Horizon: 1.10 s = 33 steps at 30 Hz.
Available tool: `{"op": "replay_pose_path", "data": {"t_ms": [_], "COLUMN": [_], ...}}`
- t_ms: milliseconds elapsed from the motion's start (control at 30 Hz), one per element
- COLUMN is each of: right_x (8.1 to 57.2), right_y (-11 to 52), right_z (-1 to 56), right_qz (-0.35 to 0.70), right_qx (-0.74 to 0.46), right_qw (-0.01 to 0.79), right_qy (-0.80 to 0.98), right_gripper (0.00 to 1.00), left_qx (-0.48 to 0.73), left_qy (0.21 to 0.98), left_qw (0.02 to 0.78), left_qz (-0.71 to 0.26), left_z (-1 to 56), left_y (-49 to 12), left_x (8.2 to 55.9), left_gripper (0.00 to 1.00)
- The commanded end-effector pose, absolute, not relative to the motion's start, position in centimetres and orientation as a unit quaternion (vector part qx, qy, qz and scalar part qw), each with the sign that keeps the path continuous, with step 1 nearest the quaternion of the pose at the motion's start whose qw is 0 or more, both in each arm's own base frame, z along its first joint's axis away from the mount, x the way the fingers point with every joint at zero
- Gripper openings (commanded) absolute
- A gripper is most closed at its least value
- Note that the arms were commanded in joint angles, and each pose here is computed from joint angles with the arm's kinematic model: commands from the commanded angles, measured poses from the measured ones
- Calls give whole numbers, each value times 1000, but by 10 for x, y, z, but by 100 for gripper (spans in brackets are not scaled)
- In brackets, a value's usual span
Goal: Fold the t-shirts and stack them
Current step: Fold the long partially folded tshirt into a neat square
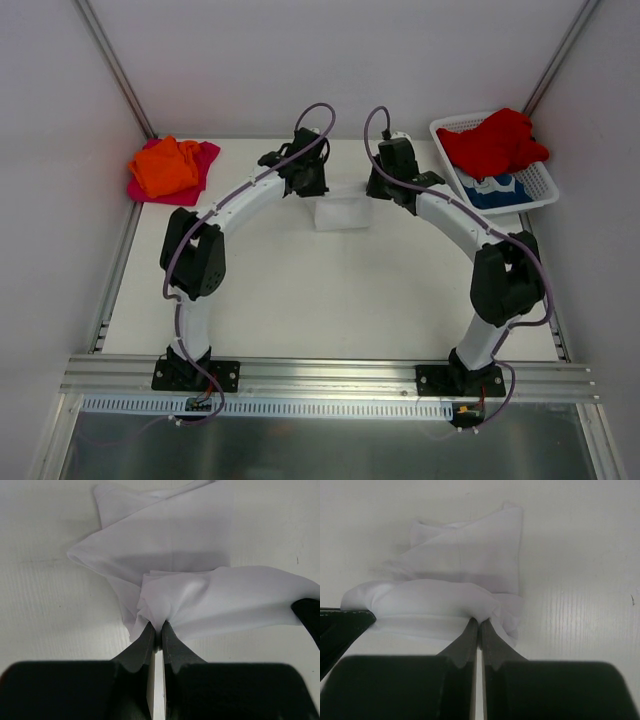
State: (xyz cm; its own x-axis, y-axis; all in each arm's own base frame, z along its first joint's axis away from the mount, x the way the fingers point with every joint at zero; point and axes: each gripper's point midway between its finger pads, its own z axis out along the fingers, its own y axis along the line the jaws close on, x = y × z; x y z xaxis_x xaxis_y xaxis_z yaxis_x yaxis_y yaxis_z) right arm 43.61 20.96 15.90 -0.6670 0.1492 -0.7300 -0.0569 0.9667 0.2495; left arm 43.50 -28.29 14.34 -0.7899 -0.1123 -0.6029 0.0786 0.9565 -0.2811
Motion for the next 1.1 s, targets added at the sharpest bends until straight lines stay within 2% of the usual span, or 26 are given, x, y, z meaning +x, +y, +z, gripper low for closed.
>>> {"op": "replay_pose_path", "data": {"t_ms": [0,433,700,1067], "right_x": [462,504,501,520], "right_y": [190,190,188,184], "right_z": [178,154,167,156], "right_qz": [98,94,101,87], "right_qx": [32,44,48,49], "right_qw": [439,439,453,452], "right_qy": [892,893,885,887], "right_gripper": [0,0,0,0], "left_qx": [-8,-32,-34,-36], "left_qy": [938,941,937,933], "left_qw": [328,318,330,343], "left_qz": [-111,-109,-105,-105], "left_z": [146,121,133,129], "left_y": [-257,-241,-235,-234], "left_x": [451,493,493,523], "left_gripper": [0,0,0,0]}}
